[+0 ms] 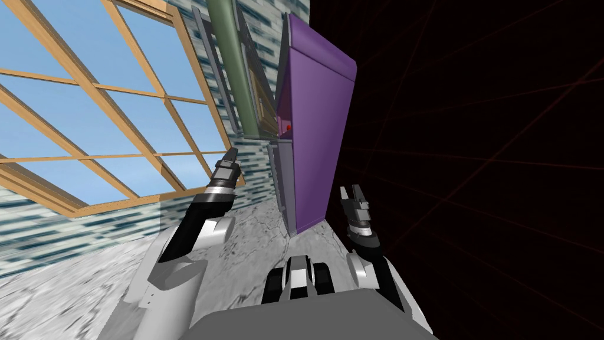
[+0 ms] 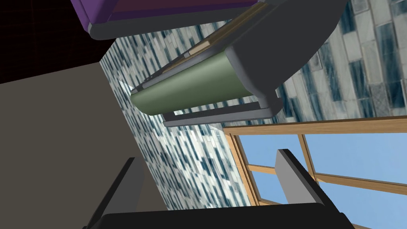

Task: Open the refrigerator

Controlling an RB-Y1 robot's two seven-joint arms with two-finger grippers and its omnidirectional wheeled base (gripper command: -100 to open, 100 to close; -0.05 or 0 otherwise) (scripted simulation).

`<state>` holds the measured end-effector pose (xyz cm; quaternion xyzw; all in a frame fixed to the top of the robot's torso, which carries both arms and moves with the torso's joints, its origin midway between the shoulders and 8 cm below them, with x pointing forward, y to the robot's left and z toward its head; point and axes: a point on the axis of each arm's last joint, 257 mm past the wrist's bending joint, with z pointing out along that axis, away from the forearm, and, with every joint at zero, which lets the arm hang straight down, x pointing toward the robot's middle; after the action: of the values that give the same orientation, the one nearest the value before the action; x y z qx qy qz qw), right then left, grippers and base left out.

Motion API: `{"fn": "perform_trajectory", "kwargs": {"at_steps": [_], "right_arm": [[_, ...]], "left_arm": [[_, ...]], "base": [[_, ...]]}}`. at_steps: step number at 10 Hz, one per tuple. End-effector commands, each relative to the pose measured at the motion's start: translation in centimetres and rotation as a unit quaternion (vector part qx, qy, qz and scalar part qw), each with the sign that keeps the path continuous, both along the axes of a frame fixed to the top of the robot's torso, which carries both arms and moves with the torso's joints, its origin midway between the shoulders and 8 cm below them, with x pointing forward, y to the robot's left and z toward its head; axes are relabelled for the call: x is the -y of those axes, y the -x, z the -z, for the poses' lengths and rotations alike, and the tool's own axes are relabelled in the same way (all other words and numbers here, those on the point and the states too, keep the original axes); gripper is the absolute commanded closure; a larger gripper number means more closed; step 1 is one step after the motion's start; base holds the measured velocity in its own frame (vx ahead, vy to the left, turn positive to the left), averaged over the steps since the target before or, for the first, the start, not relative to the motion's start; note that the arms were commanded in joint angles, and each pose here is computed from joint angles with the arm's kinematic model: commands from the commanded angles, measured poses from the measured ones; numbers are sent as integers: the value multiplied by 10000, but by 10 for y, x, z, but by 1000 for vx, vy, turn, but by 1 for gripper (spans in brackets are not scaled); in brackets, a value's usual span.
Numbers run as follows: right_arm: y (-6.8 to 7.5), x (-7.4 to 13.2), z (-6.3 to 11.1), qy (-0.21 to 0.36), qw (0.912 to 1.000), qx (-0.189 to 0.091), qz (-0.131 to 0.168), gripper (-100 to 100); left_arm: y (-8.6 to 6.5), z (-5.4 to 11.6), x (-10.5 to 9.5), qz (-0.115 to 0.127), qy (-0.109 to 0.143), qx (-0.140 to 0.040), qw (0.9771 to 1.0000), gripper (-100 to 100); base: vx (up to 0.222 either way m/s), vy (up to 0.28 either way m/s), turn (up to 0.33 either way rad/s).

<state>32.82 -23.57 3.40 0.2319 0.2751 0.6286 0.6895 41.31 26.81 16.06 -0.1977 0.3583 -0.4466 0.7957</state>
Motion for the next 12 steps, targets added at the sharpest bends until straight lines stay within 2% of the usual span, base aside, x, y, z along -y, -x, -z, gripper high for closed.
{"fn": "perform_trajectory", "kwargs": {"at_steps": [1, 2, 3, 4, 5, 6, 7, 8, 9, 10, 11, 12], "right_arm": [[0, 0, 0, 0, 10000, 0, 0, 0], [0, 0, 0, 0, 10000, 0, 0, 0], [0, 0, 0, 0, 10000, 0, 0, 0], [0, 0, 0, 0, 10000, 0, 0, 0], [0, 0, 0, 0, 10000, 0, 0, 0], [0, 0, 0, 0, 10000, 0, 0, 0], [0, 0, 0, 0, 10000, 0, 0, 0], [0, 0, 0, 0, 10000, 0, 0, 0], [0, 0, 0, 0, 10000, 0, 0, 0], [0, 0, 0, 0, 10000, 0, 0, 0], [0, 0, 0, 0, 10000, 1, 0, 0], [0, 0, 0, 0, 10000, 0, 0, 0]], "left_arm": [[-3, -15, -3, -129, 22, 17, 9999, -100], [-5, -13, -5, -146, 38, -35, 9999, -100], [-5, -25, -6, -213, 51, 28, 9998, -100], [-7, -23, -7, -232, 69, -31, 9997, -100], [-5, -35, -8, -291, 84, 52, 9995, -100], [-8, -32, -10, -316, 110, -29, 9994, -100], [-7, -44, -11, -377, 138, 37, 9992, -100], [-9, -41, -13, -398, 160, -33, 9991, -100], [-9, -51, -15, -464, 207, 0, 9987, -100], [-10, -49, -16, -476, 220, -41, 9986, -100], [-10, -58, -19, -541, 279, -25, 9981, -100], [-11, -57, -20, -549, 289, -53, 9981, -100]], "base": [[72, -22, 28], [66, -17, 13], [85, -16, 24], [67, -13, 16], [83, -3, 24], [77, -11, 11], [77, -25, 29], [67, -17, 14], [83, -17, 25], [66, -17, 14], [83, -19, 26], [68, -21, 13]]}}
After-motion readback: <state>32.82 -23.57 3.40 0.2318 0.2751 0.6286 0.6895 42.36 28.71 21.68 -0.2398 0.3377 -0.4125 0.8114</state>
